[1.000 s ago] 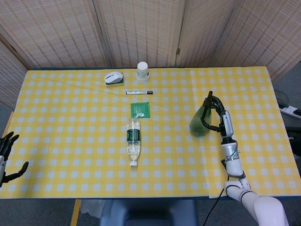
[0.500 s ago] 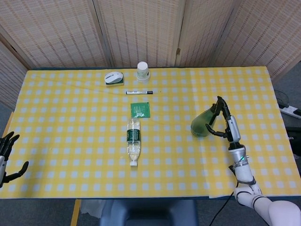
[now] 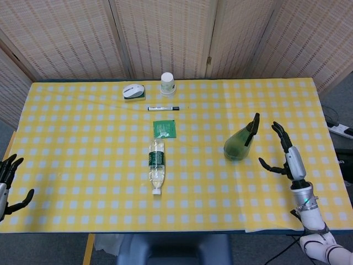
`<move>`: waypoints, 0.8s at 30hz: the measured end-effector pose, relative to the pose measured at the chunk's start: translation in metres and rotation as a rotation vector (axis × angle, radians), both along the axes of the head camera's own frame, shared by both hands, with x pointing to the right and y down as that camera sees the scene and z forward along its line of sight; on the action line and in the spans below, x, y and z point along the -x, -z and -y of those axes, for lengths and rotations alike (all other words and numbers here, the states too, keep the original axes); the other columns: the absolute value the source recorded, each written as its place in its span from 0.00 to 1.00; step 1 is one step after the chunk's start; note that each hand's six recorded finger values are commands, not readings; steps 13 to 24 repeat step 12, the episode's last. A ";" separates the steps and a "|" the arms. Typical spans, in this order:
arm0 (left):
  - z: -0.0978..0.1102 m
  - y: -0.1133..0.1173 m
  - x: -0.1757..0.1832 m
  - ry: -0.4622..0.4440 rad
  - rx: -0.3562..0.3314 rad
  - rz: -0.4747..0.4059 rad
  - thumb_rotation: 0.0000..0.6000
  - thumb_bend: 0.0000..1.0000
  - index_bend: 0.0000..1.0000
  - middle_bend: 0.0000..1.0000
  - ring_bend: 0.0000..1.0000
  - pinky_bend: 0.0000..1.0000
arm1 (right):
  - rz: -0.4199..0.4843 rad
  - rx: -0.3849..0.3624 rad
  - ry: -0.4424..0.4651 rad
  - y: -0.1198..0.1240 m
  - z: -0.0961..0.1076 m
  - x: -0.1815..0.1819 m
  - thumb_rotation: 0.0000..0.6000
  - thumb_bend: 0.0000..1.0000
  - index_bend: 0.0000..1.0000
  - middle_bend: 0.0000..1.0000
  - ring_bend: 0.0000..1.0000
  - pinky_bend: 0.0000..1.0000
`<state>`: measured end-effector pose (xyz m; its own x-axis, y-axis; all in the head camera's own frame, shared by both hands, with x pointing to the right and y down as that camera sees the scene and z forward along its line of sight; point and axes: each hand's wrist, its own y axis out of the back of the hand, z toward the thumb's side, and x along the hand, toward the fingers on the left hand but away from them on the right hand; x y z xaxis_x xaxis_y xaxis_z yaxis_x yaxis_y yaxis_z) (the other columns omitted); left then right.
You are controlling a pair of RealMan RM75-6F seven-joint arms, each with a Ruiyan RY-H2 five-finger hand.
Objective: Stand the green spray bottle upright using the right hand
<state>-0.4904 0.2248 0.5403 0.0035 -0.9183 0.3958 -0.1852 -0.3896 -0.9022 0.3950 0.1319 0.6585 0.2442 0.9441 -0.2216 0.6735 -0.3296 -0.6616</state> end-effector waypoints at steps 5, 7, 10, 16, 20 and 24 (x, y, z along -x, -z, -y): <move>-0.001 0.000 -0.006 -0.022 -0.036 0.051 0.89 0.42 0.00 0.00 0.00 0.00 | -0.425 -0.054 0.053 0.020 -0.022 -0.023 1.00 0.33 0.00 0.04 0.01 0.00; -0.001 -0.001 -0.009 -0.033 -0.043 0.069 0.89 0.43 0.00 0.00 0.00 0.00 | -0.559 -0.058 0.063 0.029 -0.032 -0.026 1.00 0.32 0.00 0.04 0.02 0.00; -0.003 -0.002 -0.014 -0.049 -0.050 0.082 0.89 0.43 0.00 0.00 0.00 0.00 | -0.728 -0.044 0.071 0.047 -0.050 -0.023 1.00 0.32 0.00 0.04 0.02 0.00; -0.004 -0.002 -0.017 -0.053 -0.046 0.079 0.90 0.43 0.00 0.00 0.00 0.00 | -0.801 -0.019 0.070 0.061 -0.062 -0.020 1.00 0.32 0.00 0.04 0.03 0.00; -0.004 -0.002 -0.017 -0.053 -0.046 0.079 0.90 0.43 0.00 0.00 0.00 0.00 | -0.801 -0.019 0.070 0.061 -0.062 -0.020 1.00 0.32 0.00 0.04 0.03 0.00; -0.004 -0.002 -0.017 -0.053 -0.046 0.079 0.90 0.43 0.00 0.00 0.00 0.00 | -0.801 -0.019 0.070 0.061 -0.062 -0.020 1.00 0.32 0.00 0.04 0.03 0.00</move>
